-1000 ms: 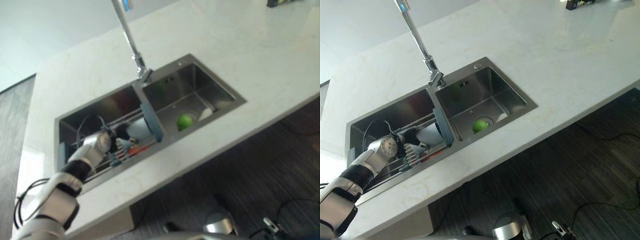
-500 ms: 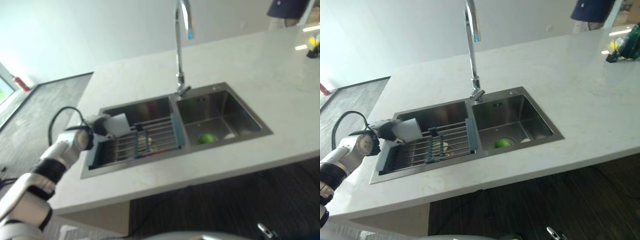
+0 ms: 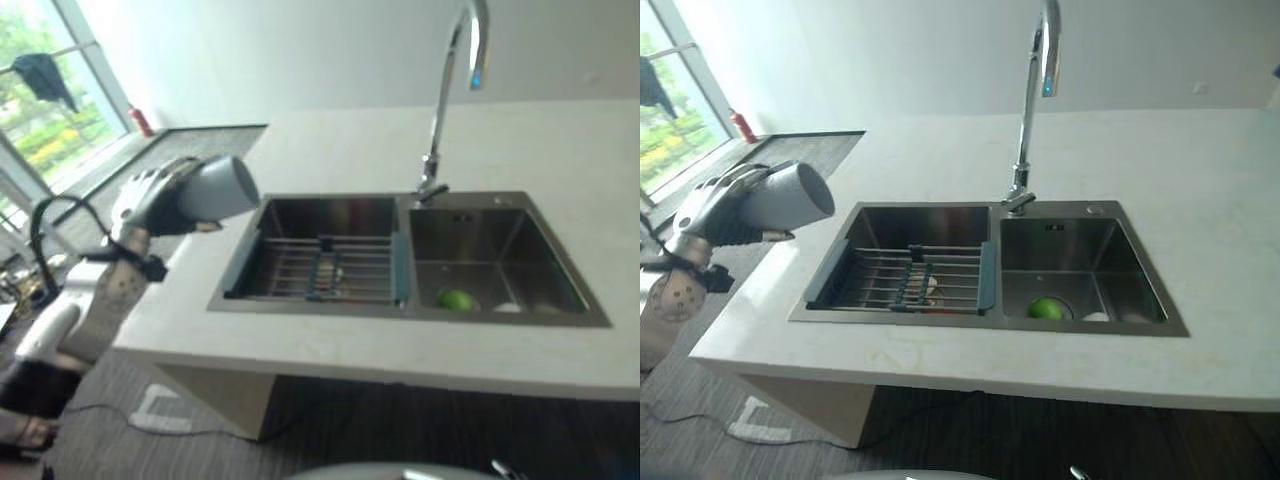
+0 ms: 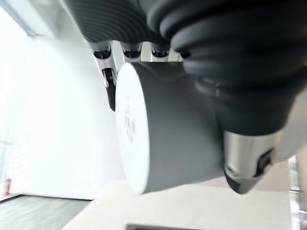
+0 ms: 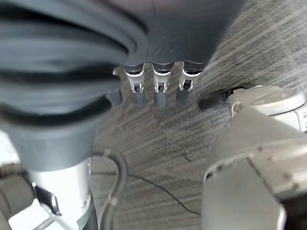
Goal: Place the dishes in the dishwasher.
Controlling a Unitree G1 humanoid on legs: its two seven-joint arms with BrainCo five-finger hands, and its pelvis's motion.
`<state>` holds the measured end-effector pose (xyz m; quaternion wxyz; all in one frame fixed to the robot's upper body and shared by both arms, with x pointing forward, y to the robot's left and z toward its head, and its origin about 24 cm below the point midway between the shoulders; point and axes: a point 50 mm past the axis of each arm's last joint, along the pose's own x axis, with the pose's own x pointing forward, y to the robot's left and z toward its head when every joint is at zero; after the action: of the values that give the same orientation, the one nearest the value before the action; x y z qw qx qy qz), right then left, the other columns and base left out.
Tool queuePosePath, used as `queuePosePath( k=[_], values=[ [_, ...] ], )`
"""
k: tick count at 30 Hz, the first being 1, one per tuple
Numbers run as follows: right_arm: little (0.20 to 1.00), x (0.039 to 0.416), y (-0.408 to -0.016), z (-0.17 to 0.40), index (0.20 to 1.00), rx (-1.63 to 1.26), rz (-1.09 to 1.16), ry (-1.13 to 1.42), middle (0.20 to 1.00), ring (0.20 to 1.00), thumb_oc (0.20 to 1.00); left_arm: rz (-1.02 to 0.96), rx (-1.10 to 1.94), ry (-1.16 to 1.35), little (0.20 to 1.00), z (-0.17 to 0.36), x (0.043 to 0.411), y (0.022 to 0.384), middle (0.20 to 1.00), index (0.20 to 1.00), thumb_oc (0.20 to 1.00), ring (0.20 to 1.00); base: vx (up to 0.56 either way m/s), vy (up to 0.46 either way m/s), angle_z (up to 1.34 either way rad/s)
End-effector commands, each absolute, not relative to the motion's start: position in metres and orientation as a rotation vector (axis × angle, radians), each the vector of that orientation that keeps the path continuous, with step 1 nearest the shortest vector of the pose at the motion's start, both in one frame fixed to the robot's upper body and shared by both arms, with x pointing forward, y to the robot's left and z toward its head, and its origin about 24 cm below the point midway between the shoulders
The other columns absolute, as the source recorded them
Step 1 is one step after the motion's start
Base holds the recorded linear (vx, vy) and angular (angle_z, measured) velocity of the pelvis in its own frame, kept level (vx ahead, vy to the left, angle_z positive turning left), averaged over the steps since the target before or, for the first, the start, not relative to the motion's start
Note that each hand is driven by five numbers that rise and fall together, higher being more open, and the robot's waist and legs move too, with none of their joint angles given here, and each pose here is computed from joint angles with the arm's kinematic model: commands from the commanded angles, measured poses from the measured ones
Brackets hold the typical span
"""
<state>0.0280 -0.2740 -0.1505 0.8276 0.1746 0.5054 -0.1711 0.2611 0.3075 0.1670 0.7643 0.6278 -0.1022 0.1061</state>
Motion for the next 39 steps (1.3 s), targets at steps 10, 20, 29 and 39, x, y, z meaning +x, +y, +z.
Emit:
queuePosePath(
  k=[10, 20, 29, 39],
  values=[
    [1.000, 0.040, -0.248, -0.165, 1.000, -0.040, 0.112, 1.499, 1.000, 1.000, 1.000, 0.566, 1.129, -0.588, 0.200, 0.204, 0.228, 0.323, 0.200, 0.200, 0.200, 0.200, -0.13, -0.061, 0.60],
    [1.000, 0.075, -0.268, -0.156, 1.000, -0.210, -0.033, 1.348, 1.000, 1.000, 1.000, 0.478, 1.072, -0.730, 0.200, 0.213, 0.246, 0.294, 0.200, 0.200, 0.200, 0.200, -0.27, 0.311, 1.63],
    [1.000, 0.100, -0.256, -0.154, 1.000, -0.149, -0.087, 1.214, 1.000, 1.000, 1.000, 0.358, 1.169, -0.770, 0.200, 0.224, 0.243, 0.274, 0.200, 0.200, 0.200, 0.200, -0.16, 0.285, 0.67],
    [1.000, 0.099, -0.267, -0.149, 1.000, -0.043, -0.181, 1.150, 1.000, 1.000, 1.000, 0.192, 1.070, -0.845, 0.200, 0.232, 0.261, 0.246, 0.200, 0.200, 0.200, 0.200, -0.08, -0.081, 1.80]
  ],
)
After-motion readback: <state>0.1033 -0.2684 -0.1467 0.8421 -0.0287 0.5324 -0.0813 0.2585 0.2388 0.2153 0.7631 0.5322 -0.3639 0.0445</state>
